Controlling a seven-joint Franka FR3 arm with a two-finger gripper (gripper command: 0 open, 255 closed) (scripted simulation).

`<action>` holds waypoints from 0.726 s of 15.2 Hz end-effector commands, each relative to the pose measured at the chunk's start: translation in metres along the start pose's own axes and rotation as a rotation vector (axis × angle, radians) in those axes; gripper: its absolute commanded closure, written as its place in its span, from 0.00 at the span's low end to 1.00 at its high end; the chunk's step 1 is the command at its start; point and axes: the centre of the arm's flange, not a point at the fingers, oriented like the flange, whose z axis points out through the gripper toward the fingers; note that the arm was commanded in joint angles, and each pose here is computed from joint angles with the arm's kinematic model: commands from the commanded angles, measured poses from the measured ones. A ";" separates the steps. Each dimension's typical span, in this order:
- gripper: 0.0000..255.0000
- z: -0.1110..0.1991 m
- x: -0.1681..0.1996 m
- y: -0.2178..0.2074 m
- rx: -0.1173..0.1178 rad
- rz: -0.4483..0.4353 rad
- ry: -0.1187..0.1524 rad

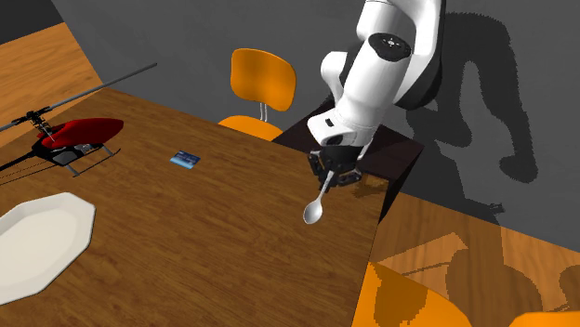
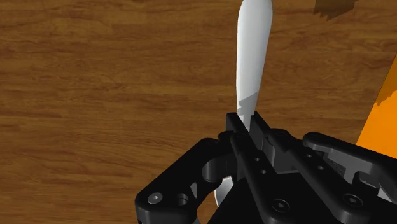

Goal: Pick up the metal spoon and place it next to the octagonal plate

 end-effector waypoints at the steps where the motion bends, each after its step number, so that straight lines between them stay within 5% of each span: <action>1: 1.00 -0.010 0.001 0.001 0.000 0.000 -0.001; 11: 1.00 0.009 0.025 0.116 0.000 0.000 -0.001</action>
